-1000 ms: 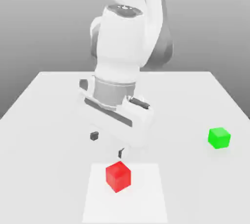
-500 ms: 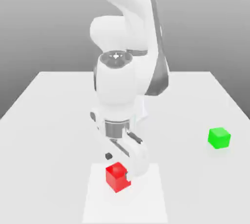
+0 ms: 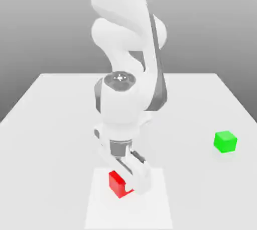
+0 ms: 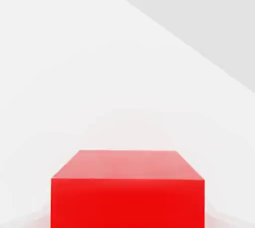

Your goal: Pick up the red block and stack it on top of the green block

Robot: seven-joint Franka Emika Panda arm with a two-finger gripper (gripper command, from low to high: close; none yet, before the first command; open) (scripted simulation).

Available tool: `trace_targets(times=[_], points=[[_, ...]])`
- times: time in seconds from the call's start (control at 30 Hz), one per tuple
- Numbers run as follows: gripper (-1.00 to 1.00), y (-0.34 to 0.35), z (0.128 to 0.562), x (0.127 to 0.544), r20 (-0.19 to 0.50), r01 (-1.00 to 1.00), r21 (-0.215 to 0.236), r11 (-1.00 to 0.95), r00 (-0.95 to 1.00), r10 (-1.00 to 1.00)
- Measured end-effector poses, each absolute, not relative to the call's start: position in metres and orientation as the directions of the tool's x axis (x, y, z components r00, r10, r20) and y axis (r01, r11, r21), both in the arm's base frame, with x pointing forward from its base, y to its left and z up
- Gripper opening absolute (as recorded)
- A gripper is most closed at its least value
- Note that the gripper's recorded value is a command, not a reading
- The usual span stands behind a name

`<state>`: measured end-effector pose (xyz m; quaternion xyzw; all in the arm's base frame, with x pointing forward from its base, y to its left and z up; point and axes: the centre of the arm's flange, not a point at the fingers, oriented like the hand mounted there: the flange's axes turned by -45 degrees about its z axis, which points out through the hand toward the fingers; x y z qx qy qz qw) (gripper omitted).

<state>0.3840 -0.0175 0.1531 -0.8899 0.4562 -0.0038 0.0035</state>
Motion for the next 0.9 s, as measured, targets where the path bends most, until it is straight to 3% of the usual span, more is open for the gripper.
trace_targets(times=[0.27, 0.57, 0.9], points=[[-1.00, -0.017, 0.191, 0.389, 0.008, -0.813, -0.019, -0.582, 0.582, -0.813], [-1.00, -0.012, 0.214, 0.380, 0.005, -0.850, 0.004, -0.527, 0.527, -0.850], [-1.00, 0.150, 0.234, 0.348, 0.028, -0.911, 0.014, -0.413, 0.413, -0.910]])
